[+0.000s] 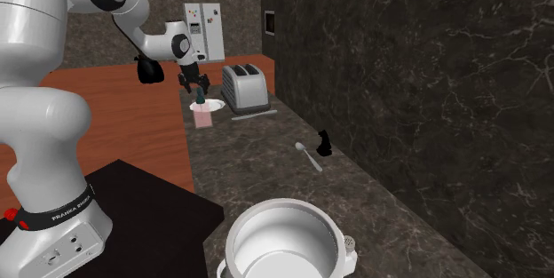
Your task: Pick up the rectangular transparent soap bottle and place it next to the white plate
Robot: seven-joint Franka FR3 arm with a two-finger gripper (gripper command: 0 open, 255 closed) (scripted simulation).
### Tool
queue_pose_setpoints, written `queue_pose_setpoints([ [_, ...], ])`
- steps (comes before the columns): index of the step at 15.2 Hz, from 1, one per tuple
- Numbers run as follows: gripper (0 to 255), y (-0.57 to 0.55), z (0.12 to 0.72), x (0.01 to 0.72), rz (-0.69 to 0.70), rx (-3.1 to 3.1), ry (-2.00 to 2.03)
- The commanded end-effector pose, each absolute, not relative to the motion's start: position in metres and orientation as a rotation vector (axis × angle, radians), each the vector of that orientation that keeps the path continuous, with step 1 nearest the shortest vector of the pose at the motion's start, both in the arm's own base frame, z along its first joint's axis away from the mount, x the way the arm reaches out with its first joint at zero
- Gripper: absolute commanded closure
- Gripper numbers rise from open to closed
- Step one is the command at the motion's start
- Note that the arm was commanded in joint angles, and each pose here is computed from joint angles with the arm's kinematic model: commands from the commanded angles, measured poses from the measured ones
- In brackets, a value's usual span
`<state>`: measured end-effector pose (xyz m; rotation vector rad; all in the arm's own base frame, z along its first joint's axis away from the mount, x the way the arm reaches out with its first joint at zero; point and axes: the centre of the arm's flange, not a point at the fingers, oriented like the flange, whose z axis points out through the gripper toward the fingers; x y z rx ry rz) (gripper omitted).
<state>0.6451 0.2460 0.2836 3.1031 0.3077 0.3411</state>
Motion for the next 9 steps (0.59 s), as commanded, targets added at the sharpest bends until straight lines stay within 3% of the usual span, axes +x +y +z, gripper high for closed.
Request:
queue_pose_setpoints([
  [1, 0, 0.246, 0.297, 0.642, 0.341, 3.103, 0.308],
  [4, 0, 0.245, 0.332, 0.634, 0.341, 3.103, 0.308],
  [9, 0, 0.245, 0.332, 0.634, 0.341, 3.103, 0.308],
])
